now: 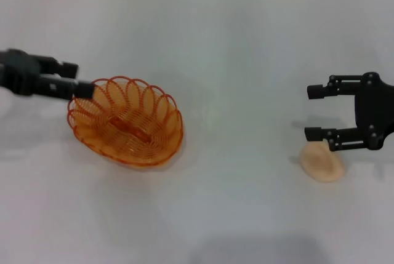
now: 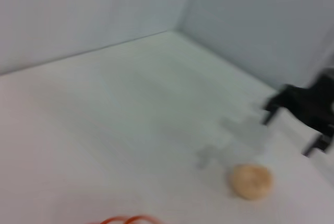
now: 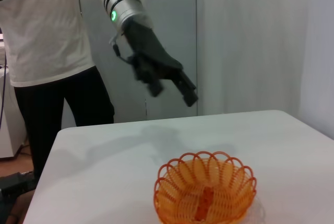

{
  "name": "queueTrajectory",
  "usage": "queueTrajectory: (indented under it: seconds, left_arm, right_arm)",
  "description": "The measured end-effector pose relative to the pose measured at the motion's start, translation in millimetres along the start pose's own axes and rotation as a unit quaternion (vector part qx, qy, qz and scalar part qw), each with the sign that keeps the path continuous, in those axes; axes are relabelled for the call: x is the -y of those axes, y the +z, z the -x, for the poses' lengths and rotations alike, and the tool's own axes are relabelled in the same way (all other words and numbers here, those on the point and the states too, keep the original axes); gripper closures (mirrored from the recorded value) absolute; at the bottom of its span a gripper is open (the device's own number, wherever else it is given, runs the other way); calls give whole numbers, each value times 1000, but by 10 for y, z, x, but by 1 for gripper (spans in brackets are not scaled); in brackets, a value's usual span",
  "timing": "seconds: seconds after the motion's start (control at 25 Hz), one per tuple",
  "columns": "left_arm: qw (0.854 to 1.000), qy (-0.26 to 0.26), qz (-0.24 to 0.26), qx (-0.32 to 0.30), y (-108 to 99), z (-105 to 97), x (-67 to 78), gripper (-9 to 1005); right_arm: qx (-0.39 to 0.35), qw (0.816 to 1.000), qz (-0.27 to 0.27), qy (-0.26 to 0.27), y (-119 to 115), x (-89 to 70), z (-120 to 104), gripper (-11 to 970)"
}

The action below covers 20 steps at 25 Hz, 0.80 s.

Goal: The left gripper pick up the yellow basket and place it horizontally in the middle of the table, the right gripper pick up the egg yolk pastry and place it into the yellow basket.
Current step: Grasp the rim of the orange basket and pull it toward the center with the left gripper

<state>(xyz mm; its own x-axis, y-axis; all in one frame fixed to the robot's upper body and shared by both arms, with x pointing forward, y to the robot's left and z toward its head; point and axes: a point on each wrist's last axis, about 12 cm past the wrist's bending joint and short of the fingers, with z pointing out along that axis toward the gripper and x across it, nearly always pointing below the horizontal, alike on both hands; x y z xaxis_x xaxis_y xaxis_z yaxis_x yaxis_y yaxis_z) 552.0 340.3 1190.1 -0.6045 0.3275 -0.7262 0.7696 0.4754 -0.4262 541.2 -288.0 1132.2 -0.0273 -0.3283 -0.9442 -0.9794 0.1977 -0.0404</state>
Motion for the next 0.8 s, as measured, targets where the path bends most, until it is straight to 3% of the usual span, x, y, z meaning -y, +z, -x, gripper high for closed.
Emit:
queueTrajectory:
  seconds: [0.16,0.32,0.48,0.8]
  left_arm:
    - [994,-86,58,-39,-56,158,-90,121]
    - [980,-131,111,-95,-31,320,-173,121]
    - [961,-139,179,-156,93,419,-269,121]
    - [947,-126,215,-202,416,427,-399,122]
  right_arm:
    - [-4,1000,7,4,36,-29,-31,229]
    - [-11,1000,12,5,69,-37,-49,229]
    - [-17,1000,9,4,94,-19,-56,229]
    - [-24,999,24,1,188,-6,-32,230]
